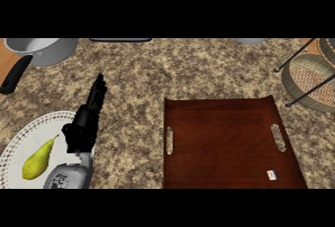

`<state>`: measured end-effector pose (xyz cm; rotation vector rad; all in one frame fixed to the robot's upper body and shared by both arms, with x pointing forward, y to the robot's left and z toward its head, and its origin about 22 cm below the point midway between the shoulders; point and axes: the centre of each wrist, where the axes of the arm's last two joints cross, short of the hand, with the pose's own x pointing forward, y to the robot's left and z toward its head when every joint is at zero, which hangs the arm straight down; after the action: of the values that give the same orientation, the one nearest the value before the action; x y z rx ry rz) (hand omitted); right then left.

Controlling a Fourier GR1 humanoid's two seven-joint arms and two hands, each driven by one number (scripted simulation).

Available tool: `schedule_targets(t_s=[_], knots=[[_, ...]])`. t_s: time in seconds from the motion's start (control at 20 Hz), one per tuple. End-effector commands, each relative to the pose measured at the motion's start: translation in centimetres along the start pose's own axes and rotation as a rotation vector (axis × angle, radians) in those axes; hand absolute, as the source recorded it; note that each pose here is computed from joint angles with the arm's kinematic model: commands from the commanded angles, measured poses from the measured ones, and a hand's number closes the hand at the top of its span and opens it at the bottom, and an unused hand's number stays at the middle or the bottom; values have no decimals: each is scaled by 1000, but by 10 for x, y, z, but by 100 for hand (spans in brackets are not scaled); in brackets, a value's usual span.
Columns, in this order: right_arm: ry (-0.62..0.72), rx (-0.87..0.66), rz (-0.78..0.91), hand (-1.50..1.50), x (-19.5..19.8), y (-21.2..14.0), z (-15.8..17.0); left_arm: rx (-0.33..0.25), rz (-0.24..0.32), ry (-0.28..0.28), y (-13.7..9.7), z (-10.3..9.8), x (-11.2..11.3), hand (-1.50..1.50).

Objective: Pick the tomato from the tray and place it in the tiered basket

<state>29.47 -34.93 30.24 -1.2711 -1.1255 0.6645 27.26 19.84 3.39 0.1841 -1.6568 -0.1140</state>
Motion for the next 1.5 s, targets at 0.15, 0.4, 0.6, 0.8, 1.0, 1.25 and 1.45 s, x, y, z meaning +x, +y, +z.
schedule_targets(t_s=[0.15,0.4,0.6,0.8,1.0,1.25,1.45], knots=[[45,-59,50,150,7,-8,-44,5,10,-14,-17,-4,6,0],[58,-56,93,150,-31,27,-77,4,-7,-13,2,5,-5,0],[60,-50,152,150,-37,46,-93,-1,9,-24,-13,-5,9,0],[104,-7,109,150,-61,61,-102,-13,-9,-12,-12,-5,0,0],[179,18,-165,-150,-77,48,-105,6,9,-10,-11,1,3,0],[155,1,-339,-150,-92,56,-111,5,-8,-18,-15,2,3,0],[182,-125,-508,-150,-98,31,-110,14,-12,-19,-10,7,-18,0]])
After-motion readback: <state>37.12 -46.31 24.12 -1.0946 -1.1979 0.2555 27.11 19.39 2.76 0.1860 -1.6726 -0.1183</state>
